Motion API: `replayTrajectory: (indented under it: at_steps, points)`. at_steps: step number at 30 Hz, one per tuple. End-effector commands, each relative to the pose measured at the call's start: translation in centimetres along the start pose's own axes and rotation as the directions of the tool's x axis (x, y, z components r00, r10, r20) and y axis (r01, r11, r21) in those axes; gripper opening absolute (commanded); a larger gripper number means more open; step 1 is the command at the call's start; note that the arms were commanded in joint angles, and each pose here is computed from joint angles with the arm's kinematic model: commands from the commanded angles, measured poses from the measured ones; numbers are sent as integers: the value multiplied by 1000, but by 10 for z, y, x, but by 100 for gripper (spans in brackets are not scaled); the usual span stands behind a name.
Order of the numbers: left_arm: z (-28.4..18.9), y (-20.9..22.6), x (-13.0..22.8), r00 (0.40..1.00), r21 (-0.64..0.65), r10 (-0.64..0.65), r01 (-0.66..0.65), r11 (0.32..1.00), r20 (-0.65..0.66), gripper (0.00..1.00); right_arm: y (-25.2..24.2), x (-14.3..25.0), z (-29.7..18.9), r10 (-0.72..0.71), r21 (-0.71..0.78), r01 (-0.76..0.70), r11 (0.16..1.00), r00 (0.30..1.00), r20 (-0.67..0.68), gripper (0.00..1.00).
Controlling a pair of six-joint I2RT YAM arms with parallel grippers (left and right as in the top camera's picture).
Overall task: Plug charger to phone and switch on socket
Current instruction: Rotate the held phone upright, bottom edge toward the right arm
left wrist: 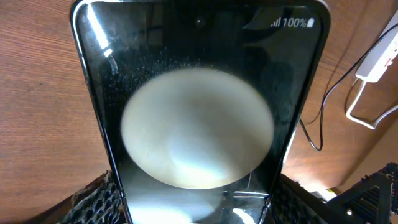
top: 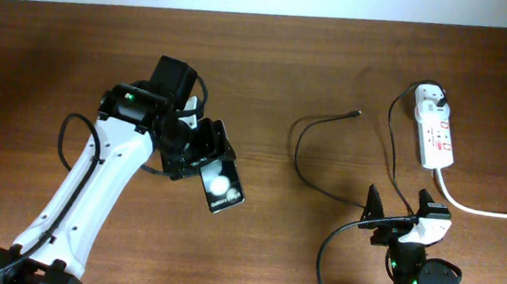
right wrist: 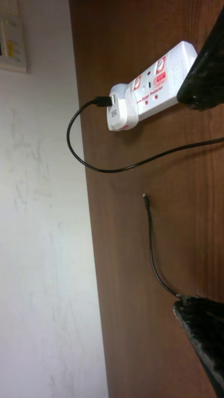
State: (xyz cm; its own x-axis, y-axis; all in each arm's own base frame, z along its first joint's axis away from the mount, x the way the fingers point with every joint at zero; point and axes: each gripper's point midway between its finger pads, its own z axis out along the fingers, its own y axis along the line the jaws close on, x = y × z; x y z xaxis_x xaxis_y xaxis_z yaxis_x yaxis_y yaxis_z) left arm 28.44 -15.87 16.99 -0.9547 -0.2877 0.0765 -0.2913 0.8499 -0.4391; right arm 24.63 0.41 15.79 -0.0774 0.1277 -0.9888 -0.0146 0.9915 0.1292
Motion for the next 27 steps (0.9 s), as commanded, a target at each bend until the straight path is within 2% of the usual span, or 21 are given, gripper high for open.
replayTrajectory:
  at_steps: [1,14,22,27]
  points:
    - [-15,-13,2,999,55,33,-34,998,21,61,1,3,0,0,-6,0,1000,1000,-5,99]
    - [-15,-13,3,999,56,31,-32,998,15,61,1,3,0,0,-6,0,1000,1000,-5,99]
    - [-19,-38,26,993,206,44,-20,978,-109,57,1,3,0,0,-6,0,1000,1000,-5,99]
    - [-13,-31,19,996,163,33,-19,986,-88,57,1,3,0,0,-6,0,1000,1000,-5,99]
